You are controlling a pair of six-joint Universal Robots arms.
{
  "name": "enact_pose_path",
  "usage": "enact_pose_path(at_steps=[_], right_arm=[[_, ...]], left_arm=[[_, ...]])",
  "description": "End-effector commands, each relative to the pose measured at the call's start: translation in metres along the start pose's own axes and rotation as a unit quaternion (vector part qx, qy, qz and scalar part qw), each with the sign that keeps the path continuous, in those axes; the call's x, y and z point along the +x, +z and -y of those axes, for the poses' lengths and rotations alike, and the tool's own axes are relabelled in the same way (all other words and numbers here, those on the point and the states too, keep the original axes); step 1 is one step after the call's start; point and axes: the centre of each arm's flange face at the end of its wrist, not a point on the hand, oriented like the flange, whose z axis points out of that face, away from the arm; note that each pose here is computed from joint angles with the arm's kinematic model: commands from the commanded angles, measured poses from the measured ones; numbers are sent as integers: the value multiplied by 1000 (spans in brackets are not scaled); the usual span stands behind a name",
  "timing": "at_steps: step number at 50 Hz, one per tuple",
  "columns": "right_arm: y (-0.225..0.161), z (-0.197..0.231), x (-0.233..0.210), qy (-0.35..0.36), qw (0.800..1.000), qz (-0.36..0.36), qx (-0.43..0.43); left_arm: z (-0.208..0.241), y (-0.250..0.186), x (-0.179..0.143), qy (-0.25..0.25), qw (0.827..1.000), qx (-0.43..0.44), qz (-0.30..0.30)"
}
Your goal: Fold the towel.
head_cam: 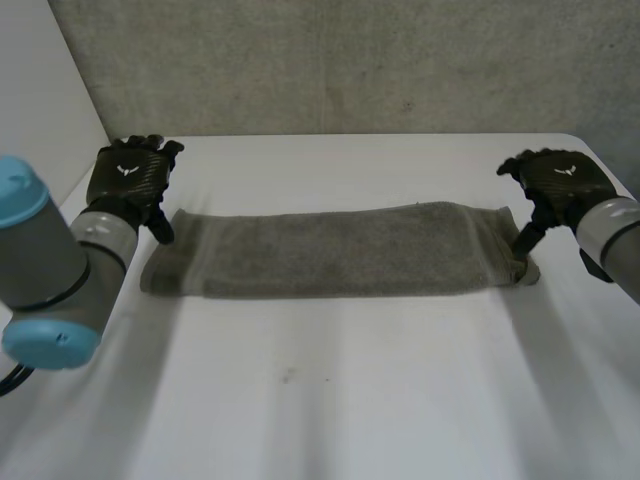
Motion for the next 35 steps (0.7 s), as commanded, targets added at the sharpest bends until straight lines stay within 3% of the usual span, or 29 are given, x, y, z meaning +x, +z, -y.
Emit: enact_pose_path(at_steps=[1,10,35], right_arm=[[-4,-23,15,37,998,-10,-45],[19,-63,17,43,998,-14,-49],[46,-101,21,58,996,-20,-58]], left_arm=[[-7,-25,1,-53,999,-6,0],[-21,-30,-3,-96,995,-31,10],[-28,-33,-3,-96,994,-43,8]])
